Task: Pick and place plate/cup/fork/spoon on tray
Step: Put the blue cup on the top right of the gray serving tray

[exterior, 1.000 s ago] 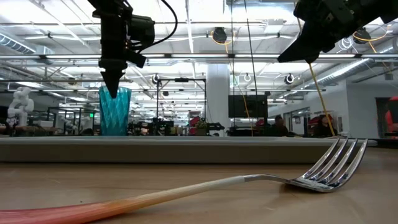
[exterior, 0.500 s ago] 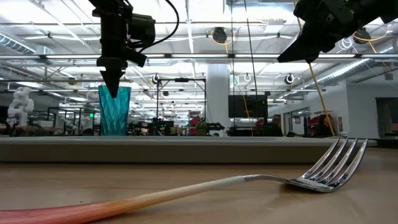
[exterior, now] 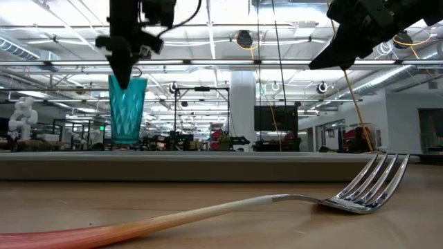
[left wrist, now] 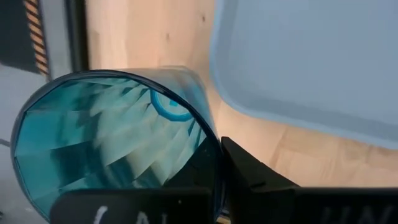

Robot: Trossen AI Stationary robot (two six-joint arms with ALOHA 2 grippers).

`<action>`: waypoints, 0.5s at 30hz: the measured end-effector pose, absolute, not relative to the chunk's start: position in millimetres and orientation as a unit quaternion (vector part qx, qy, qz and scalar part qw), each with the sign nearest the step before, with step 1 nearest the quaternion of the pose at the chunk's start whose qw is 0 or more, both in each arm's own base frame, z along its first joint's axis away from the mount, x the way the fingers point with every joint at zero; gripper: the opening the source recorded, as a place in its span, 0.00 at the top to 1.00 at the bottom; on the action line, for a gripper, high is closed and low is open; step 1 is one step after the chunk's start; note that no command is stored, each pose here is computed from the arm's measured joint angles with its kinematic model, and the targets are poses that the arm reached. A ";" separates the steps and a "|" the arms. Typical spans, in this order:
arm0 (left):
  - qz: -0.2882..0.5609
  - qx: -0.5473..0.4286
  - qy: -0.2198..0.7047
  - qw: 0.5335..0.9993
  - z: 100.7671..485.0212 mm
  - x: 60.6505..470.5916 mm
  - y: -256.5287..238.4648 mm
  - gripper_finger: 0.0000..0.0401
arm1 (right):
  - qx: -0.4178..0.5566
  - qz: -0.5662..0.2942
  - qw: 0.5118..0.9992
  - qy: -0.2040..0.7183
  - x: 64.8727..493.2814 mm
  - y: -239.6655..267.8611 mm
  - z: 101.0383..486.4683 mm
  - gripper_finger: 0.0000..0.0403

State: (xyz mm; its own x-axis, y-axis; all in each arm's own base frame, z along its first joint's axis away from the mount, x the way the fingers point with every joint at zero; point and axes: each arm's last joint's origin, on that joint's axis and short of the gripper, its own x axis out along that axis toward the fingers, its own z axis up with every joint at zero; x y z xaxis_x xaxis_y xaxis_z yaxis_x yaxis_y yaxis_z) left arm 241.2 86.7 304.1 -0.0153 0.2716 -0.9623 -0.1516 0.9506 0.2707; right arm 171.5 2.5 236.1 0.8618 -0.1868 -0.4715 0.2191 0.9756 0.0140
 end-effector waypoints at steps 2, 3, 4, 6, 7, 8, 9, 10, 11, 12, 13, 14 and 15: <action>0.150 0.055 0.693 0.703 317.0 242.3 78.1 0.98 | 0.034 -0.105 0.964 0.241 171.5 2.5 236.1 1.00; 0.146 0.061 0.690 0.706 323.6 243.0 73.5 0.98 | 0.035 -0.106 0.964 0.241 171.6 2.5 236.1 1.00; 0.142 0.066 0.686 0.711 329.9 243.9 68.8 0.98 | 0.037 -0.106 0.964 0.240 171.5 2.5 236.1 1.00; 0.132 0.077 0.674 0.723 341.8 246.1 57.9 0.98 | 0.040 -0.107 0.964 0.240 171.6 2.5 236.1 1.00; 0.127 0.081 0.668 0.728 346.9 246.8 52.4 0.98 | 0.042 -0.107 0.964 0.240 171.6 2.5 236.1 1.00; 0.122 0.084 0.663 0.733 352.0 247.2 46.4 0.98 | 0.044 -0.108 0.964 0.240 171.5 2.5 236.1 1.00; 0.117 0.088 0.660 0.737 356.8 247.1 40.6 0.97 | 0.046 -0.108 0.964 0.239 171.5 2.5 236.1 1.00; 0.112 0.093 0.657 0.740 361.1 246.8 34.9 0.97 | 0.046 -0.109 0.964 0.239 171.6 2.5 236.1 1.00; 0.106 0.097 0.654 0.742 364.9 246.3 29.2 0.97 | 0.046 -0.109 0.964 0.239 171.6 2.5 236.1 1.00; 0.101 0.102 0.653 0.744 368.2 245.7 23.7 0.97 | 0.046 -0.109 0.964 0.239 171.5 2.5 236.1 1.00; 0.097 0.105 0.649 0.747 370.9 245.5 18.5 0.97 | 0.047 -0.109 0.964 0.239 171.6 2.5 236.1 1.00; 0.092 0.108 0.644 0.752 373.4 245.8 13.5 0.98 | 0.049 -0.109 0.964 0.239 171.6 2.5 236.1 1.00; 0.086 0.112 0.638 0.757 376.0 246.2 8.7 0.98 | 0.051 -0.110 0.963 0.239 171.6 2.5 236.1 1.00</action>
State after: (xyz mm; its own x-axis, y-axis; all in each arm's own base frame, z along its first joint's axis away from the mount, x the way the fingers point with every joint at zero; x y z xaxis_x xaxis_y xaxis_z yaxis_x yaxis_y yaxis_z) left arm 246.2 8.7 376.0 0.1722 0.2731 -0.9464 0.0121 0.9601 0.2793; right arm 171.6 2.5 236.1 0.8617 -0.1872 -0.4716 0.2357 0.9708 0.0454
